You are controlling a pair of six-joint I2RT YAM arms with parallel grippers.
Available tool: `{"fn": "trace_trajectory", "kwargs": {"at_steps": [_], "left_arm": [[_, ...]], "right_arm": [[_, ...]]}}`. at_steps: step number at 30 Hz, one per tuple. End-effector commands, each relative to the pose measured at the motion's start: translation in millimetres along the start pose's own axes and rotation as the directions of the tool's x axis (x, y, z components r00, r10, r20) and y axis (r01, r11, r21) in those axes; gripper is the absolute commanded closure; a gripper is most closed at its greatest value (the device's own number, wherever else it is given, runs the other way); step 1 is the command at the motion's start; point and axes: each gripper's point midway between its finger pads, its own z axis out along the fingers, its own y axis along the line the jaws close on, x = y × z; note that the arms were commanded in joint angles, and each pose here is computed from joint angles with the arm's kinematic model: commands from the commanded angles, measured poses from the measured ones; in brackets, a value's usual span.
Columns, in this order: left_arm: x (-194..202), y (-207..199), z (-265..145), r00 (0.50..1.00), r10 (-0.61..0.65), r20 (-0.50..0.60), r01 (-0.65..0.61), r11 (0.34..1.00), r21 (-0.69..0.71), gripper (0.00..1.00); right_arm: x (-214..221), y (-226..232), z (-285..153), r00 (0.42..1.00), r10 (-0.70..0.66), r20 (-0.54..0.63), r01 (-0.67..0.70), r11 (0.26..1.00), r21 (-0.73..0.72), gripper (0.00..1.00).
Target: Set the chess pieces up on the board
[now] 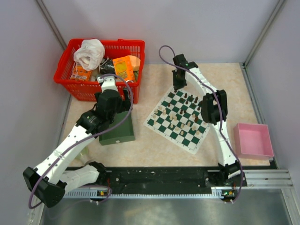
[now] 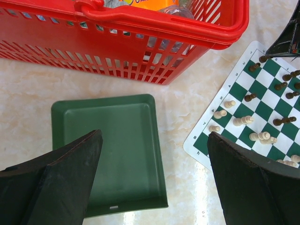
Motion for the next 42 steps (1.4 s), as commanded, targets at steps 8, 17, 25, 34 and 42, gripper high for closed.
{"fn": "trace_trajectory", "kwargs": {"at_steps": [8,17,25,34,42], "left_arm": [[-6,-1,4,1.0,-0.007,0.027,0.007,1.0,0.006,0.01],[-8,-3,1,0.999,-0.017,0.029,0.016,1.0,0.02,0.01],[-7,-4,-6,0.998,-0.063,0.026,0.062,0.997,0.043,0.01],[2,-5,-8,0.995,-0.102,-0.007,0.102,0.993,0.054,0.01],[1,-3,-10,0.995,-0.097,-0.009,0.097,0.994,0.046,0.01]], "right_arm": [[-8,8,3,1.0,-0.004,0.019,0.005,0.999,-0.043,0.81],[-40,15,-35,0.993,-0.003,0.117,0.011,0.998,-0.069,0.6],[-53,16,-104,0.981,-0.014,0.192,0.032,0.995,-0.09,0.55],[22,24,-113,0.994,-0.073,0.085,0.08,0.994,-0.076,0.55],[70,-10,-136,0.995,-0.014,0.098,0.013,1.0,0.01,0.55]]}}
